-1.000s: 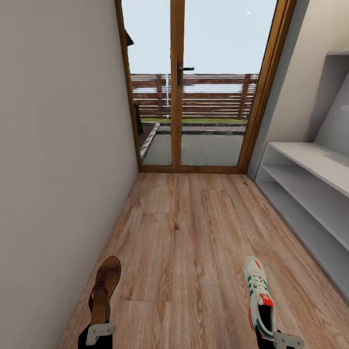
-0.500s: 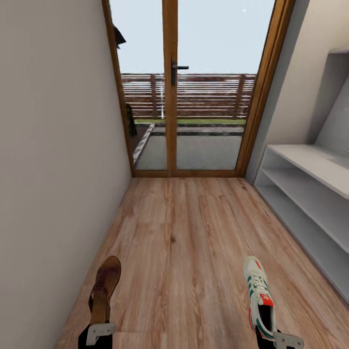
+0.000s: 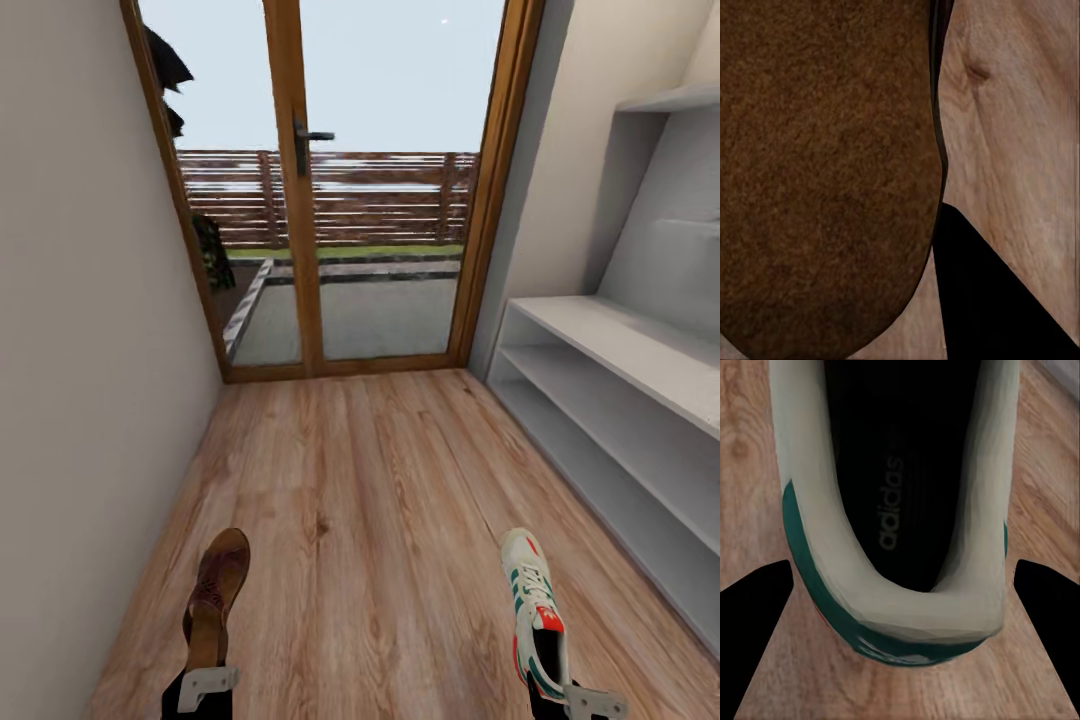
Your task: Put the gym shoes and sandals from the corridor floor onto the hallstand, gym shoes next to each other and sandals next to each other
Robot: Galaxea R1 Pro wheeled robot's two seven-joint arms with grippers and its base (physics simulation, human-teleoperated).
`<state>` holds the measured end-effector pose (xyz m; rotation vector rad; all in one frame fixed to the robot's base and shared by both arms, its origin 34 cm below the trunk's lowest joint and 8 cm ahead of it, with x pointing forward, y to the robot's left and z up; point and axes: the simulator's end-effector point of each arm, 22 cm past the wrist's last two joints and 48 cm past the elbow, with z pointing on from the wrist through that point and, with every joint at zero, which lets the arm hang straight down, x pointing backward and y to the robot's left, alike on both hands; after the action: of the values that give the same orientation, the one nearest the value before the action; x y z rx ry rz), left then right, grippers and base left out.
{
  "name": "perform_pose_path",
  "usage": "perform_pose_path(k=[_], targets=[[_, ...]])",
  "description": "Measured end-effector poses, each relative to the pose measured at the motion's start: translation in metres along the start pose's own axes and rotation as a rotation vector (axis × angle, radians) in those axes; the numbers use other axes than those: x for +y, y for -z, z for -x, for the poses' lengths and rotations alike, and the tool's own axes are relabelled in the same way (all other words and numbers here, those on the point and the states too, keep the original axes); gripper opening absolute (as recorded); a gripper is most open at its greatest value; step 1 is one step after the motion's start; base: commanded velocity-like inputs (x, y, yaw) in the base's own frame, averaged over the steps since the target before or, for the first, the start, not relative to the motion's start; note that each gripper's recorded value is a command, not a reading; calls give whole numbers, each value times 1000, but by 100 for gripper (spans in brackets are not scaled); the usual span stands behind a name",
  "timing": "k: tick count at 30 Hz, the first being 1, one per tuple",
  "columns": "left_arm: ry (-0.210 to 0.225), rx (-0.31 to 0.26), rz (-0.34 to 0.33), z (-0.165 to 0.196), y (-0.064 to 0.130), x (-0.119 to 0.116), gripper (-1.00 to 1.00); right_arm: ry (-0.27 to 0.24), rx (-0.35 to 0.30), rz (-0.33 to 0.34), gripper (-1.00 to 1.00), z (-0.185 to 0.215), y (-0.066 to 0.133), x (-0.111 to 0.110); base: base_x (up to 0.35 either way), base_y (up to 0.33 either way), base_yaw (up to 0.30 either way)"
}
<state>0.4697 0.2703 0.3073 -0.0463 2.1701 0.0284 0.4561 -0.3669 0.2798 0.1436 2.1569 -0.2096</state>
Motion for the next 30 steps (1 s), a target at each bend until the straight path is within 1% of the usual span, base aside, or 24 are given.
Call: perform_pose_path(k=[9, 30], targets=[[1, 1, 1, 0, 0, 0, -100, 0, 0, 0, -100, 0, 0, 0, 335, 78, -267], [1, 1, 1, -1, 0, 0, -100, -2, 0, 0, -100, 0, 0, 1, 290, 191, -267]])
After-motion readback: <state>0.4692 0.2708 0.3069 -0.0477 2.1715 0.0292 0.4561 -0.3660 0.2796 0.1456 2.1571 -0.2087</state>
